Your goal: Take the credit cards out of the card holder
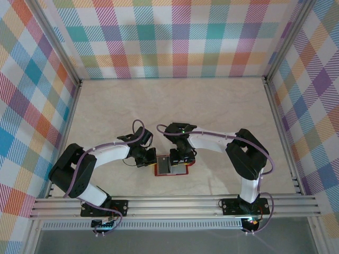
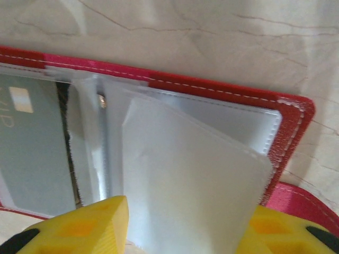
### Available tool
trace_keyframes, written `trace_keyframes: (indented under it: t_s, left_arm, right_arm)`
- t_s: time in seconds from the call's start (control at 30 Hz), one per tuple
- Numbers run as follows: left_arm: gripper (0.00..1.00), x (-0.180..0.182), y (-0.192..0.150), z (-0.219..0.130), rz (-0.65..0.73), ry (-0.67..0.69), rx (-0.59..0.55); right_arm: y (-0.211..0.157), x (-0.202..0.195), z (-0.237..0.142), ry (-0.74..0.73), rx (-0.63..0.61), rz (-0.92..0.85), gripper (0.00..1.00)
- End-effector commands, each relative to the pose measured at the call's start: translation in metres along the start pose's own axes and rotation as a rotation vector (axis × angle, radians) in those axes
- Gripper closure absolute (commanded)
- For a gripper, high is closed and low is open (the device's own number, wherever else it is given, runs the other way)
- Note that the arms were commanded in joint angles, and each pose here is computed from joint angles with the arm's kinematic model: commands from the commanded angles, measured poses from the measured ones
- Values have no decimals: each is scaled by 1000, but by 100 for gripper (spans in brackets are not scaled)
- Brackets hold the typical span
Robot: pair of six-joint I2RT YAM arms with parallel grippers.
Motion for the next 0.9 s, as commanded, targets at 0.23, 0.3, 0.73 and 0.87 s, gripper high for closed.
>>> trace_keyframes:
  t_s: [0.23,0.3,0.73,0.87]
  left_arm:
    - [100,10,-10,-2,-7,72,55]
    - [100,9,-10,-4,-8,69,50]
    - [100,-7,-6,-26,9,-2,-3]
    - [100,-10,-9,-24,4,-32,-2]
  right_arm:
    - [-4,-24,-16,-172,-56,-8,54]
    - [-4,-27,-20,-192,-65,-9,54]
    - [-4,23,-34,211,-8,-5,69]
    - [-2,39,-27,329,35,-1,80]
Point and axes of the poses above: each hand's point on the last joint's axis, 136 mm out from that joint toward the fingers, its own z axis out along the fingers, its own x axis along the line the jaws close on, y = z × x, the point moved 7 cm from there along -z, back along the fingers, and after that the axes turned 8 degrees about z, right-handed, at the moved point
